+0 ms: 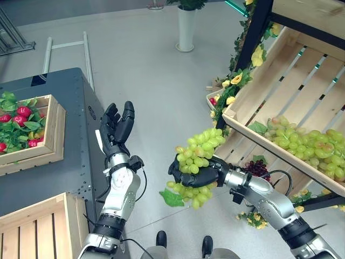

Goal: Pick up the fruits from the basket on one side to the basket on the other side

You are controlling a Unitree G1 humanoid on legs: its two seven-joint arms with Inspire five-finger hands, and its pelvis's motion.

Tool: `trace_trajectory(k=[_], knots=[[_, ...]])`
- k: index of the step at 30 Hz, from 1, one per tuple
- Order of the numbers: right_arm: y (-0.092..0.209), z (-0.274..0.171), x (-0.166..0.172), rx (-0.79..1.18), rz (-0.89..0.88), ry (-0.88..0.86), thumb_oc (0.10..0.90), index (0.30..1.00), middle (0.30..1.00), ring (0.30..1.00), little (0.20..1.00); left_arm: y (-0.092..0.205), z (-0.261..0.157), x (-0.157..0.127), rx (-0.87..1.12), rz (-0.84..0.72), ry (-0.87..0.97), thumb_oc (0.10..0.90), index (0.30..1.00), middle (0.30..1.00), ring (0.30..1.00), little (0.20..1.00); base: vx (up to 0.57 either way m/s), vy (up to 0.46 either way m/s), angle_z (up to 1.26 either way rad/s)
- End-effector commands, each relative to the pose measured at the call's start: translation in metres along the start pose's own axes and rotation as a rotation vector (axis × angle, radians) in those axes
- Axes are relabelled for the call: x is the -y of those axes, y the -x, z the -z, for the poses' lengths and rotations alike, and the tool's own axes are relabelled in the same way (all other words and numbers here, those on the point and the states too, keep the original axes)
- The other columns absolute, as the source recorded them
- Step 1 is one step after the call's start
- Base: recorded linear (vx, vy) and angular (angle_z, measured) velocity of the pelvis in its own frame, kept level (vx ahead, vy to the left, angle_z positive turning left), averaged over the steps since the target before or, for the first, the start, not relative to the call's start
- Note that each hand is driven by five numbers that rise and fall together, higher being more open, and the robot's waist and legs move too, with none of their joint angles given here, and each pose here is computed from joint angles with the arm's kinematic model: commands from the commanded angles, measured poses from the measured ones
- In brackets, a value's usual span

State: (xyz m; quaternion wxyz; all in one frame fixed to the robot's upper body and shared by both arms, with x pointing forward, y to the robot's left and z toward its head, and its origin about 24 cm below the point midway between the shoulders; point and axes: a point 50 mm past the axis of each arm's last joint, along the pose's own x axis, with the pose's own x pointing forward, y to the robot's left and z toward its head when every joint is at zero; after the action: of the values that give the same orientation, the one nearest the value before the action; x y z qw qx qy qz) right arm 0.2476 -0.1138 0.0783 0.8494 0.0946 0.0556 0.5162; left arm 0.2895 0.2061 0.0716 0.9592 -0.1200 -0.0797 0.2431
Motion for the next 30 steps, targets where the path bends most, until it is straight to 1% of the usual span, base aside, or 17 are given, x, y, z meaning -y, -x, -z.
trace_trajectory(k=[1, 3, 8, 12, 14, 17, 19, 20, 21, 24, 25, 30], knots=[[-0.002, -0.042, -0.024, 0.246, -0.213, 0.085, 0.400, 0.300, 0.300, 0.300, 0.300, -0.013, -0.024, -0.002, 0.162, 0.040, -0.059, 0.800, 0.900, 0.900, 0.900, 0.900, -0.03, 0.016, -0.10], [0.000, -0.045, -0.028, 0.265, -0.232, 0.076, 0.400, 0.300, 0.300, 0.300, 0.300, -0.012, -0.022, -0.003, 0.153, 0.039, -0.063, 0.800, 0.900, 0.900, 0.900, 0.900, -0.02, 0.024, -0.14], [0.003, -0.052, -0.032, 0.349, -0.211, 0.074, 0.400, 0.300, 0.300, 0.300, 0.300, -0.011, -0.017, -0.003, 0.137, 0.034, -0.065, 0.800, 0.900, 0.900, 0.900, 0.900, -0.01, 0.027, -0.11], [0.013, -0.062, -0.028, 0.415, -0.142, 0.121, 0.400, 0.300, 0.300, 0.300, 0.300, -0.012, -0.013, -0.006, 0.119, 0.034, -0.072, 0.800, 0.900, 0.900, 0.900, 0.900, 0.00, 0.040, -0.11], [0.023, -0.073, -0.019, 0.442, -0.038, 0.192, 0.400, 0.300, 0.300, 0.300, 0.300, -0.014, -0.010, -0.006, 0.106, 0.042, -0.083, 0.800, 0.900, 0.900, 0.900, 0.900, -0.01, 0.047, -0.18], [0.029, -0.081, -0.012, 0.450, 0.025, 0.251, 0.400, 0.300, 0.300, 0.300, 0.300, -0.015, -0.008, -0.005, 0.100, 0.047, -0.092, 0.800, 0.900, 0.900, 0.900, 0.900, 0.00, 0.038, -0.27], [0.044, -0.100, -0.005, 0.470, 0.123, 0.375, 0.400, 0.300, 0.300, 0.300, 0.300, -0.015, -0.004, -0.004, 0.085, 0.048, -0.106, 0.800, 0.900, 0.900, 0.900, 0.900, 0.03, 0.046, -0.18], [0.044, -0.100, -0.005, 0.470, 0.123, 0.375, 0.400, 0.300, 0.300, 0.300, 0.300, -0.015, -0.004, -0.004, 0.085, 0.048, -0.106, 0.800, 0.900, 0.900, 0.900, 0.900, 0.04, 0.035, -0.10], [0.054, -0.115, 0.000, 0.485, 0.205, 0.468, 0.400, 0.300, 0.300, 0.300, 0.300, -0.015, 0.000, -0.005, 0.071, 0.047, -0.117, 0.800, 0.900, 0.900, 0.900, 0.900, 0.02, 0.021, -0.13], [0.064, -0.130, 0.007, 0.486, 0.291, 0.566, 0.400, 0.300, 0.300, 0.300, 0.300, -0.017, 0.003, -0.005, 0.062, 0.040, -0.127, 0.800, 0.900, 0.900, 0.900, 0.900, 0.02, 0.033, -0.15], [0.070, -0.139, 0.011, 0.487, 0.361, 0.639, 0.400, 0.300, 0.300, 0.300, 0.300, -0.019, 0.004, -0.005, 0.059, 0.034, -0.130, 0.800, 0.900, 0.900, 0.900, 0.900, 0.01, 0.037, -0.08], [0.081, -0.162, 0.018, 0.487, 0.492, 0.781, 0.400, 0.300, 0.300, 0.300, 0.300, -0.020, 0.006, -0.005, 0.052, 0.021, -0.140, 0.800, 0.900, 0.900, 0.900, 0.900, 0.02, 0.026, -0.11]])
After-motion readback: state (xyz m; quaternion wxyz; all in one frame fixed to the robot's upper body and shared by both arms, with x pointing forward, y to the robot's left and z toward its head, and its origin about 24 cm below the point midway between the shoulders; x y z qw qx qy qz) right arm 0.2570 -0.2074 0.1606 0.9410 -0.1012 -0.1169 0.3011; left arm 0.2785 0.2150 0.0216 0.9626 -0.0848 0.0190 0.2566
